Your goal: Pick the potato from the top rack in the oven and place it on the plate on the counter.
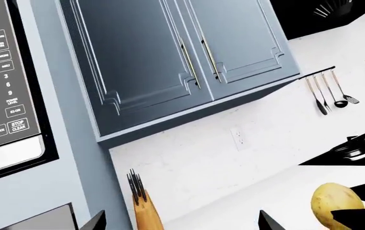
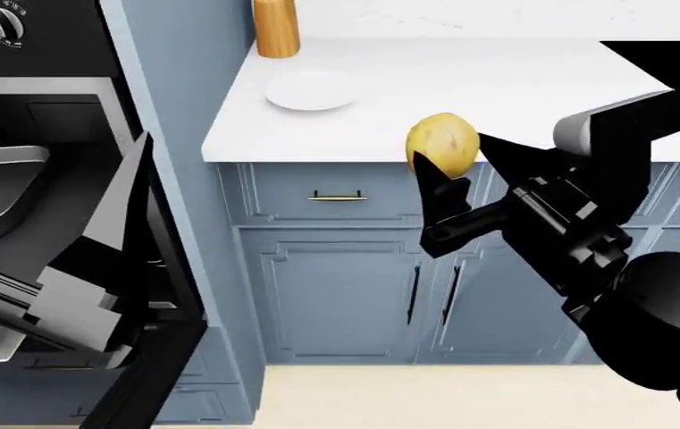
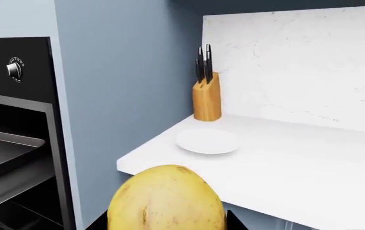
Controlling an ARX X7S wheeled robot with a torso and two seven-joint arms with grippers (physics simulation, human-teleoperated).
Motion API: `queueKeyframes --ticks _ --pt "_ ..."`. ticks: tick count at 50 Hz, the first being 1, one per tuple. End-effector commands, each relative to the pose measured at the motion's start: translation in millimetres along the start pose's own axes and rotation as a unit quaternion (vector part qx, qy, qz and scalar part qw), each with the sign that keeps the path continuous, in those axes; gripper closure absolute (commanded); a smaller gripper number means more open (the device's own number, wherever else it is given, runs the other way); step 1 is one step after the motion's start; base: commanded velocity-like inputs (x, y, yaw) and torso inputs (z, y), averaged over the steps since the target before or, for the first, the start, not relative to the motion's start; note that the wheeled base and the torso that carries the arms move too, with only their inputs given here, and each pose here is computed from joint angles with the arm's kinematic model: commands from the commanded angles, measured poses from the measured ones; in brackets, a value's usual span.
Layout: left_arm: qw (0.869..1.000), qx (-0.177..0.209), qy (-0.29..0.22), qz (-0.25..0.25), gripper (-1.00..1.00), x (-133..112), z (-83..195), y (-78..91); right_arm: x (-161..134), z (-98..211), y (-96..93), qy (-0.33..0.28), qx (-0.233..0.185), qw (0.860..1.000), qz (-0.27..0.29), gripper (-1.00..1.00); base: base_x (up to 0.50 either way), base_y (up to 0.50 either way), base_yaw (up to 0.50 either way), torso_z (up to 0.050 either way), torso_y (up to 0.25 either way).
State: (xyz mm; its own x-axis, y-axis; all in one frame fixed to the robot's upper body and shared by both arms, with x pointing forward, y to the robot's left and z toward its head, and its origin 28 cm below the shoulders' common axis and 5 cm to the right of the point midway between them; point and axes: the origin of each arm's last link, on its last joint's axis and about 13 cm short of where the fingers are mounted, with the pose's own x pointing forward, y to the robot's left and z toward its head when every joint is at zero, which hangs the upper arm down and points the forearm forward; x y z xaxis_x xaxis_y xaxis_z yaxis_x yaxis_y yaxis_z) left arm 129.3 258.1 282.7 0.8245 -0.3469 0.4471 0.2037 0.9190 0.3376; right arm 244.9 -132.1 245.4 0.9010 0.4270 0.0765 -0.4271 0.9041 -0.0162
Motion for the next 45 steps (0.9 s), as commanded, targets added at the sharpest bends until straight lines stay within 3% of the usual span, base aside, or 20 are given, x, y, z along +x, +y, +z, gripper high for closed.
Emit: queueKeyframes --ticks 1,45 --pt "1.000 0.005 0.001 -0.001 -1.00 0.2 -0.7 -0.3 0.4 -0.1 -2.3 -0.007 -0.003 1.000 -0.008 1.00 0.00 0.00 0.00 0.000 0.000" --pt "1.000 0.005 0.000 -0.002 -1.00 0.5 -0.9 -1.2 0.5 2.7 -0.5 -0.019 -0.004 1.000 0.001 1.00 0.13 -0.16 0.00 0.000 0.000"
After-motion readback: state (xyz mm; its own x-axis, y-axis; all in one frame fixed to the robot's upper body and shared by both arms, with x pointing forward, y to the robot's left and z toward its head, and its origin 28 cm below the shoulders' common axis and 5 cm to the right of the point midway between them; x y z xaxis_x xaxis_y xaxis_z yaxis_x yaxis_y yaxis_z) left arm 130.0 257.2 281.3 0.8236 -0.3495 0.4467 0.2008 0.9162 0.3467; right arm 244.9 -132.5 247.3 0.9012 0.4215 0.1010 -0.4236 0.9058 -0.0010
